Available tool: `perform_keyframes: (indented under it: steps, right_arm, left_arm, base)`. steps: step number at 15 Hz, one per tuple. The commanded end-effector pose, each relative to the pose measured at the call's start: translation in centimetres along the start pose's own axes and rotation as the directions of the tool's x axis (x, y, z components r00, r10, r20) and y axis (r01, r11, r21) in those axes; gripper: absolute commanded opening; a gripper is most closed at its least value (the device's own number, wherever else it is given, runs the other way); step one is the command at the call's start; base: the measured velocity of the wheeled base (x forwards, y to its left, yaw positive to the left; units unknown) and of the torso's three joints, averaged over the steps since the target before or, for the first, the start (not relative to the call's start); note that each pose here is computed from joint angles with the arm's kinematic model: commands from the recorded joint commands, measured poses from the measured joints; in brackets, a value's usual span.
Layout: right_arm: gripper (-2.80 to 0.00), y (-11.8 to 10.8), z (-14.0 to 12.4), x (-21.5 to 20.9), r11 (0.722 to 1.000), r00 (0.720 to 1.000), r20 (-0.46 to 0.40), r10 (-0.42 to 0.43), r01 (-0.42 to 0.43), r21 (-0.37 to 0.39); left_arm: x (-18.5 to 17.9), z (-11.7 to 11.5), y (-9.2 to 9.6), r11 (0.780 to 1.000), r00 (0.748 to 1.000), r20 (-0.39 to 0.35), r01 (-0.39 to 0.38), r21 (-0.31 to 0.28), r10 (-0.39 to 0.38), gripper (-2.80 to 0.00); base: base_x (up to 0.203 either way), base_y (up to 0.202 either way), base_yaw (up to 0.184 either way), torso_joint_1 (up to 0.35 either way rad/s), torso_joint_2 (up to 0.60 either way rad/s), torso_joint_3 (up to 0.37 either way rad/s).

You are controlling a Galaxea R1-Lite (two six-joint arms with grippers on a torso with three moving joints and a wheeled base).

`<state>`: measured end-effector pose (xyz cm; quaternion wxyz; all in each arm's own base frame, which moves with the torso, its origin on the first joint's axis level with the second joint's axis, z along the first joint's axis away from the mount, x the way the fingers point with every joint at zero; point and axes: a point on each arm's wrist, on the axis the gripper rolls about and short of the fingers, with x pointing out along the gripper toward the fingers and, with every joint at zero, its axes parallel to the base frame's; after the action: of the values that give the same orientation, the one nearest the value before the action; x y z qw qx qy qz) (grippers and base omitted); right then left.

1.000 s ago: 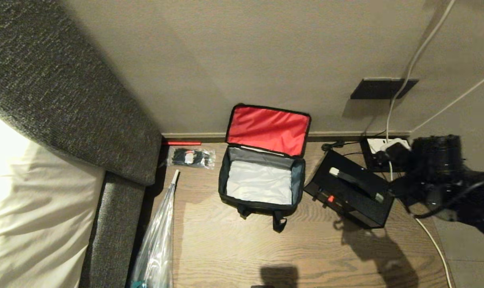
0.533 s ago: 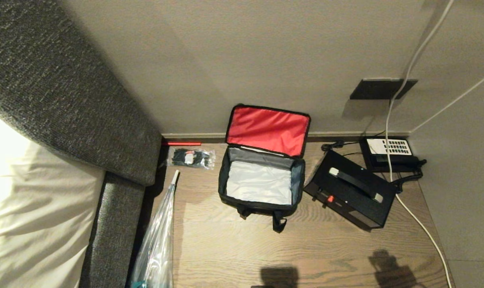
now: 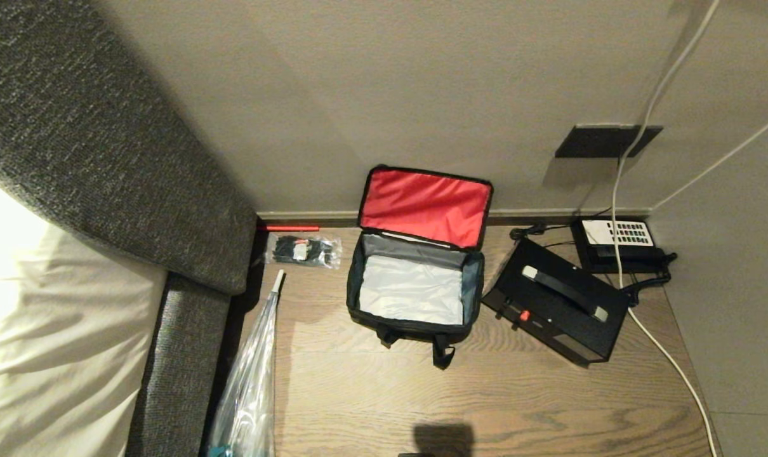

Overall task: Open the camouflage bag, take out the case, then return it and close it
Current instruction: Grip the handle again

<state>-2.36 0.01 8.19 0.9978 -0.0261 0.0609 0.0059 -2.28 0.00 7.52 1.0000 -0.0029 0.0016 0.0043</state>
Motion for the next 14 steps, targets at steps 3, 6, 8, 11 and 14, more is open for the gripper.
perform_keyframes:
  steps: [3,6,8,11,14]
  right_arm:
    - [-2.8,0.03,-0.61,0.15,1.0,0.992,0.126,-0.013,0.011,0.017]
    - [-2.8,0.02,-0.57,0.14,1.0,0.992,0.129,-0.014,0.01,0.028]
    - [-2.8,0.02,-0.57,0.14,1.0,0.992,0.129,-0.014,0.01,0.028]
    - [-2.8,0.02,-0.57,0.14,1.0,0.992,0.129,-0.014,0.01,0.028]
    - [-2.8,0.02,-0.57,0.14,1.0,0.992,0.129,-0.014,0.01,0.028]
  left_arm:
    - [0.02,-0.08,0.0,1.0,1.0,-0.003,-0.002,0.0,0.002,-2.8]
    - [0.0,-0.05,0.0,1.0,1.0,0.0,-0.001,0.0,0.001,-2.8]
    - [0.0,-0.05,0.0,1.0,1.0,0.0,-0.002,0.0,0.002,-2.8]
    - [0.01,-0.09,0.0,1.0,1.0,-0.001,-0.002,0.0,0.002,-2.8]
    - [0.0,-0.05,0.0,1.0,1.0,0.0,-0.001,0.0,0.001,-2.8]
  base:
    - [0.0,0.0,0.0,0.0,0.0,0.0]
    - [0.0,0.0,0.0,0.0,0.0,0.0]
    - [0.0,0.0,0.0,0.0,0.0,0.0]
    - [0.0,0.0,0.0,0.0,0.0,0.0]
    - [0.0,0.0,0.0,0.0,0.0,0.0]
